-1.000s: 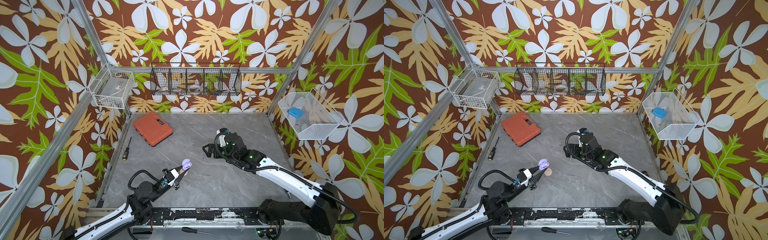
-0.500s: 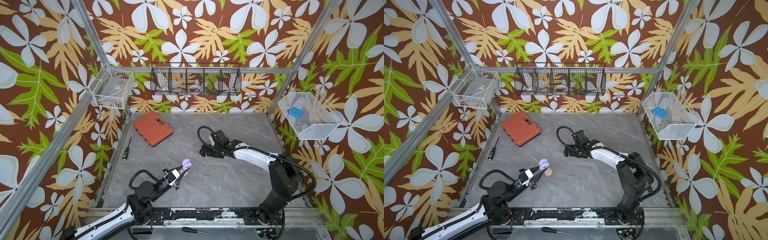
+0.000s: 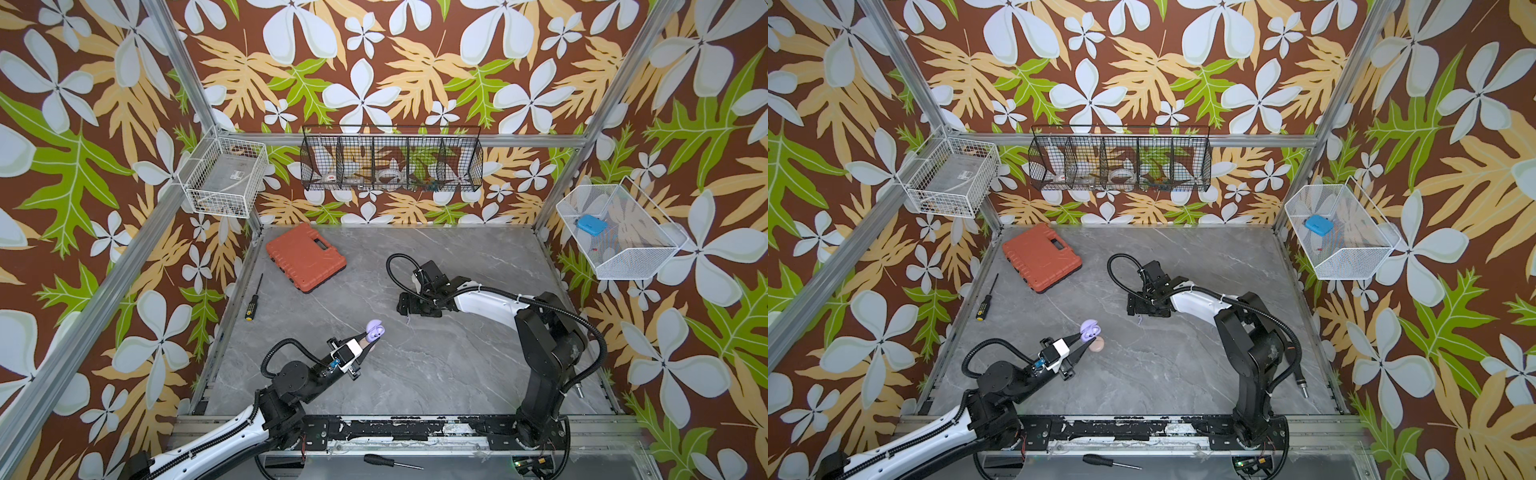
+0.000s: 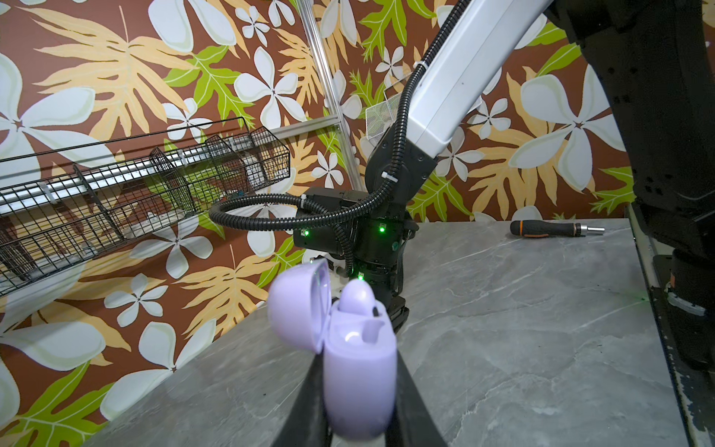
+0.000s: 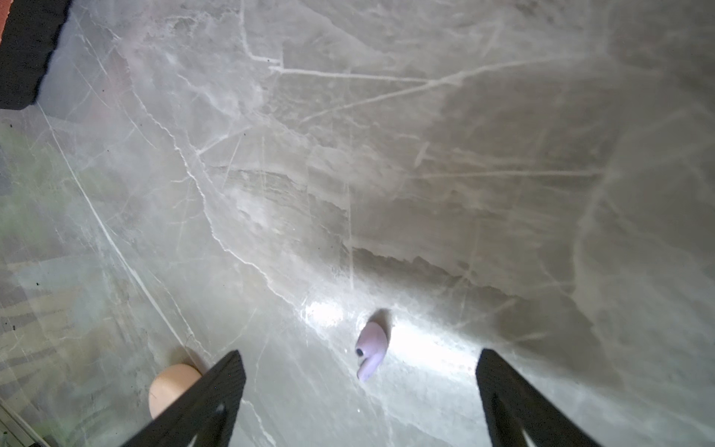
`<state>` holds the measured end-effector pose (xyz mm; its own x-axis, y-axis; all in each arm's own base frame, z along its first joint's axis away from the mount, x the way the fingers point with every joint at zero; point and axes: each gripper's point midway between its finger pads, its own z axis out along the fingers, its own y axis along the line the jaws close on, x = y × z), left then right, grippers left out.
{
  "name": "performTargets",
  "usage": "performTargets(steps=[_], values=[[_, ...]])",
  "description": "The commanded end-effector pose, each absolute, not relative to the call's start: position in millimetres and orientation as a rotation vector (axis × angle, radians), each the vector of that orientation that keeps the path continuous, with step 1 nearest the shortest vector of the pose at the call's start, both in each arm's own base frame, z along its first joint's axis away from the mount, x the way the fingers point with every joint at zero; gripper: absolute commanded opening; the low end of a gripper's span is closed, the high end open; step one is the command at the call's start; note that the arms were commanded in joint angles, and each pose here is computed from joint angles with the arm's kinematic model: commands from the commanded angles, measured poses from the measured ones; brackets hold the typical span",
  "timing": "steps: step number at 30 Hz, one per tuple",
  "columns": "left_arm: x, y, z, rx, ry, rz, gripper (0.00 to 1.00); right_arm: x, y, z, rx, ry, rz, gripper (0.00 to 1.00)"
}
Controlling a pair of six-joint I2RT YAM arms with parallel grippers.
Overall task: Insert wireless bluetooth earbuds into charging case
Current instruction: Pick up the wireless bluetooth earbud from the center of the table.
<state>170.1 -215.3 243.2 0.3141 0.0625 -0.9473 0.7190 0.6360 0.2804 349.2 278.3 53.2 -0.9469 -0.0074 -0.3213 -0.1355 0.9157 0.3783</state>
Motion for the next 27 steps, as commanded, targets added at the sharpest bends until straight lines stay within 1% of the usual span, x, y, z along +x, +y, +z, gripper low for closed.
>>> performTargets(steps=[1,4,12,14,17,22,27], values=[[168.4,-215.6,249.6,0.792,1.166,-0.507,0.00,348.4,280.7,50.9,-0.125,2.775,0.587,0.87],[168.2,-215.1,250.8,0.789,1.162,-0.508,0.00,347.6,286.9,50.7,-0.134,2.776,0.631,0.79],[167.2,-216.0,250.3,0.794,1.161,-0.515,0.00,342.6,297.1,45.8,-0.150,2.794,0.712,0.52],[167.5,-215.9,250.3,0.793,1.162,-0.514,0.00,341.8,298.6,45.4,-0.152,2.796,0.724,0.47],[166.8,-216.3,250.3,0.794,1.161,-0.519,0.00,340.8,299.0,43.4,-0.154,2.803,0.723,0.42],[166.6,-216.6,250.0,0.797,1.161,-0.520,0.00,339.9,298.6,40.5,-0.153,2.813,0.720,0.36],[166.6,-217.0,249.2,0.800,1.164,-0.522,0.00,337.4,301.2,41.2,-0.160,2.819,0.721,0.33]])
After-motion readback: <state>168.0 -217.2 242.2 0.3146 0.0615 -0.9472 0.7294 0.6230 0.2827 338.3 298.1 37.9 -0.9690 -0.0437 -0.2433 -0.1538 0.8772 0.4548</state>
